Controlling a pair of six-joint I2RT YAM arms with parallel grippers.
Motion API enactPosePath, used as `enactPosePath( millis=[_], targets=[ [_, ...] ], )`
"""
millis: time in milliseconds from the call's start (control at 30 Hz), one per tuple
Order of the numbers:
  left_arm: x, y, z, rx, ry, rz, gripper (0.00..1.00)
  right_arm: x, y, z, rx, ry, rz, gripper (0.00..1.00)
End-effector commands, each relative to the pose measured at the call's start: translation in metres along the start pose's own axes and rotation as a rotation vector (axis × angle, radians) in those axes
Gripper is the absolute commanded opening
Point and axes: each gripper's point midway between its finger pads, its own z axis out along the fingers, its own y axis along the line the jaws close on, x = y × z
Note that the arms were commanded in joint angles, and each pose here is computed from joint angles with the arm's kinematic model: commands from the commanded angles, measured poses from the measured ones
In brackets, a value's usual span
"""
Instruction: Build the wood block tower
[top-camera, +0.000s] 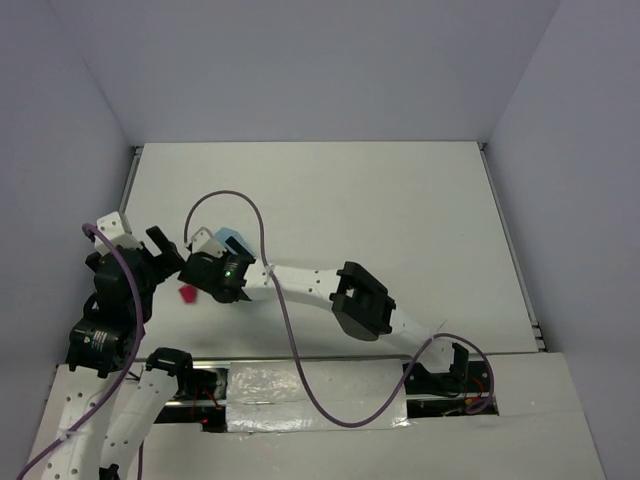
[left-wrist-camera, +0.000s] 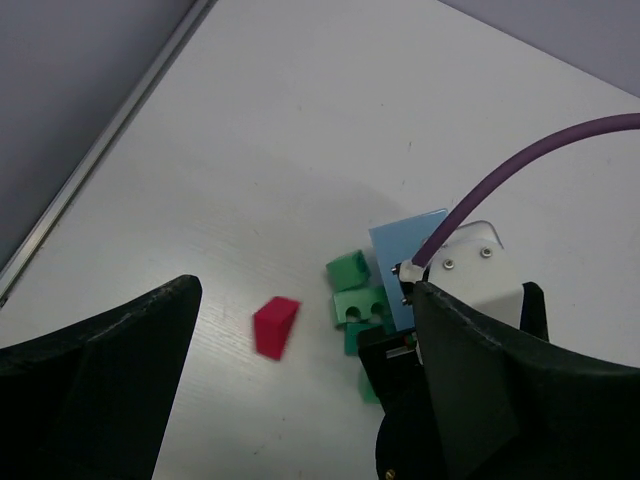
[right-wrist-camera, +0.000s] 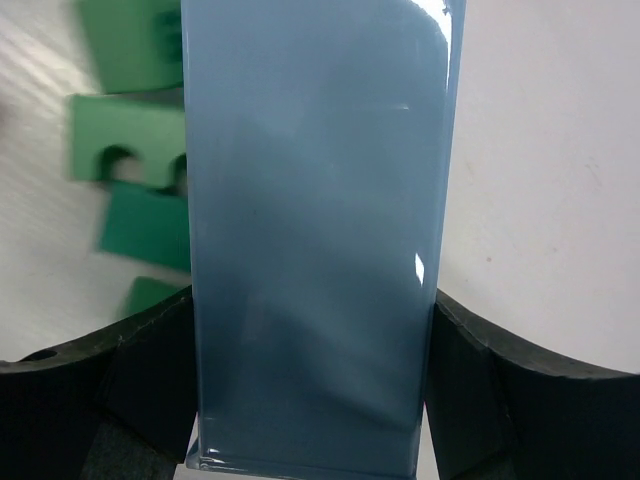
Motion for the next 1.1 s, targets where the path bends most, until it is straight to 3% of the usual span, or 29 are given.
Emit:
enactPosePath(
  millis=[0, 267, 367, 400, 433, 467, 567, 600, 633, 667, 700, 733, 767, 800, 1067],
  targets=[
    [-0.010, -0.006, -0.001, 0.023, -0.028, -0.020, 0.99, -0.021, -0.050, -0.004, 0.148, -0.031, 0.041, 0.52],
    [-0.012, -0.005, -0.003, 0.021, -0.035, -0.024, 1.00, -0.003, -0.084, 0.008, 0.104, 0.041, 0.134, 0.53],
    [-0.011, -0.004, -0.003, 0.016, -0.034, -0.025, 1.00, 0.003, -0.096, 0.015, -0.043, 0.064, 0.308, 0.53],
    [-0.012, -0.004, -0.003, 0.017, -0.037, -0.026, 1.00, -0.013, -0.100, -0.007, -0.166, 0.026, 0.405, 0.53],
    [-0.012, -0.004, -0.003, 0.017, -0.037, -0.026, 0.99, 0.022, -0.103, -0.002, -0.193, 0.081, 0.421, 0.53],
    [-0.012, -0.005, -0.003, 0.018, -0.036, -0.025, 0.99, -0.009, -0.134, -0.018, -0.231, -0.042, 0.532, 0.53],
    [-0.010, -0.006, -0.001, 0.020, -0.025, -0.018, 0.99, 0.027, -0.161, -0.022, -0.273, -0.025, 0.647, 0.54],
    [-0.009, -0.006, -0.001, 0.018, -0.025, -0.019, 1.00, 0.026, -0.201, -0.030, -0.259, -0.071, 0.725, 0.54],
    [-0.010, -0.006, -0.001, 0.018, -0.025, -0.020, 1.00, 0.061, -0.196, -0.028, -0.331, -0.002, 0.754, 0.55],
    [-0.009, -0.006, 0.000, 0.020, -0.023, -0.019, 1.00, 0.062, -0.209, -0.028, -0.374, -0.041, 0.805, 0.55],
    [-0.009, -0.007, 0.000, 0.023, -0.021, -0.017, 1.00, 0.071, -0.251, -0.031, -0.369, -0.091, 0.898, 0.55],
    [-0.008, -0.007, 0.000, 0.025, -0.019, -0.016, 0.99, 0.106, -0.234, -0.036, -0.500, -0.021, 0.949, 0.55],
    [-0.009, -0.008, -0.001, 0.030, -0.022, -0.017, 1.00, 0.104, -0.251, -0.044, -0.536, -0.098, 0.989, 0.56],
    [-0.009, -0.009, 0.000, 0.034, -0.021, -0.016, 0.99, 0.142, -0.271, -0.036, -0.505, -0.071, 1.080, 0.56],
    [-0.006, -0.019, 0.002, 0.086, -0.003, 0.001, 1.00, 0.238, -0.330, -0.042, -0.426, -0.051, 1.274, 0.62]
  ],
)
